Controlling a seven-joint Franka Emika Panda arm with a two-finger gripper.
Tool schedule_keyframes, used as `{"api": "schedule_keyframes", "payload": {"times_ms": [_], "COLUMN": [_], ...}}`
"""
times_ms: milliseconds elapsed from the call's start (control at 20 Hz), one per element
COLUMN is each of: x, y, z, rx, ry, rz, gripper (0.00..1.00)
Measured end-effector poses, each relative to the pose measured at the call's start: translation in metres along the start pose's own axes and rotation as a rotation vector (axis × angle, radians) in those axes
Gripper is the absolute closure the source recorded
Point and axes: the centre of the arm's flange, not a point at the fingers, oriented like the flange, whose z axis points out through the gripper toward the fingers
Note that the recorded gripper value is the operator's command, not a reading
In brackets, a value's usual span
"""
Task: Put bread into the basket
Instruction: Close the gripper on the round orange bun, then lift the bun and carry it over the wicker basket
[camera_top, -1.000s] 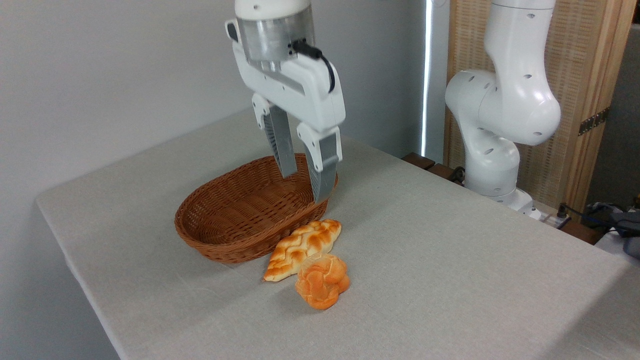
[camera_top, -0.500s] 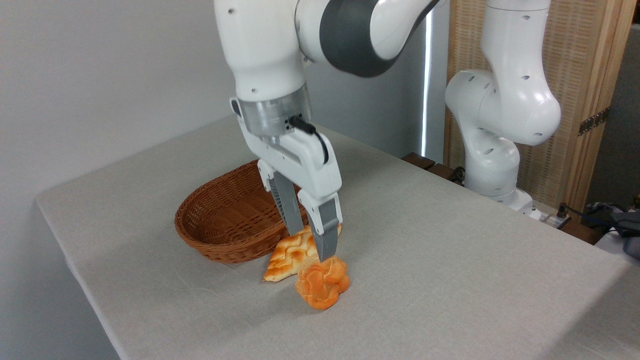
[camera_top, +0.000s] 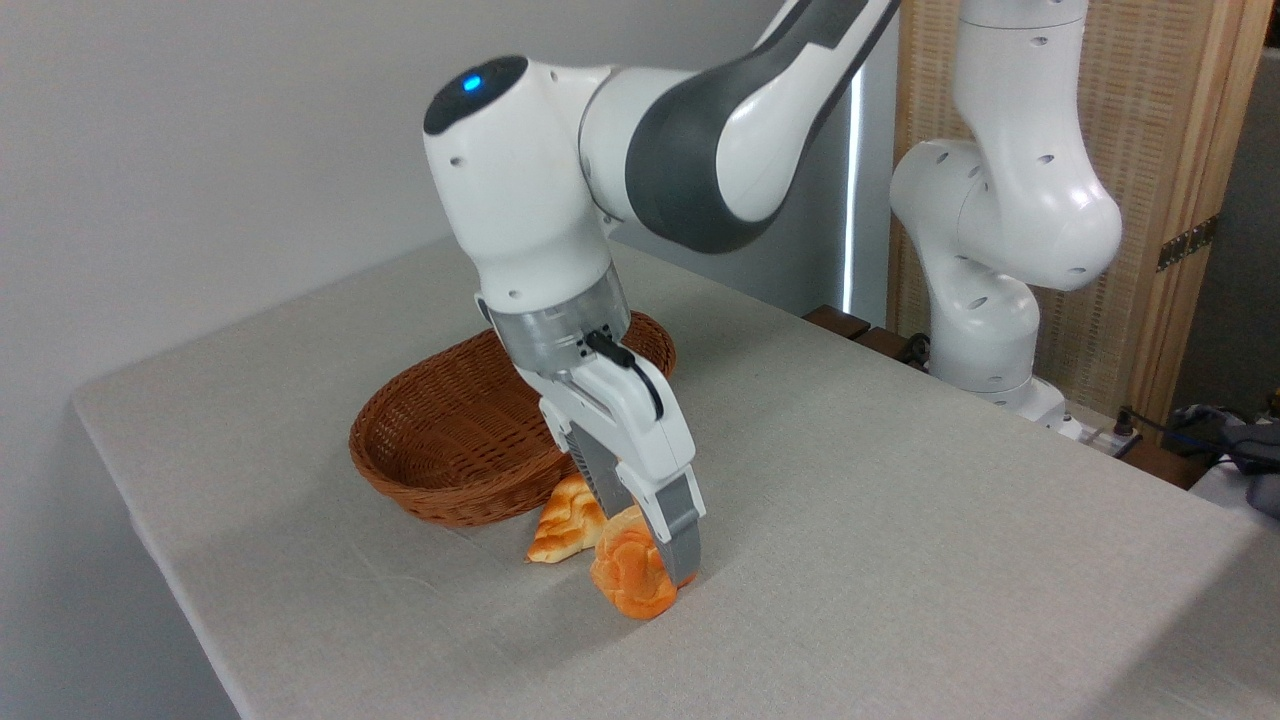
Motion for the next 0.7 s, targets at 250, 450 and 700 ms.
{"api": "schedule_keyframes", "payload": {"times_ms": [250, 450, 700], "x": [0.0015, 0.0016, 0.0016], "y": [-0.0002, -0.0003, -0.0004], "z": [0.0078, 0.0077, 0.0071], "rx": [0.0, 0.001, 0.002], "ry": [-0.001, 0.0, 0.001], "rz": [0.002, 0.002, 0.002], "gripper": [0.69, 0.69, 0.69]}}
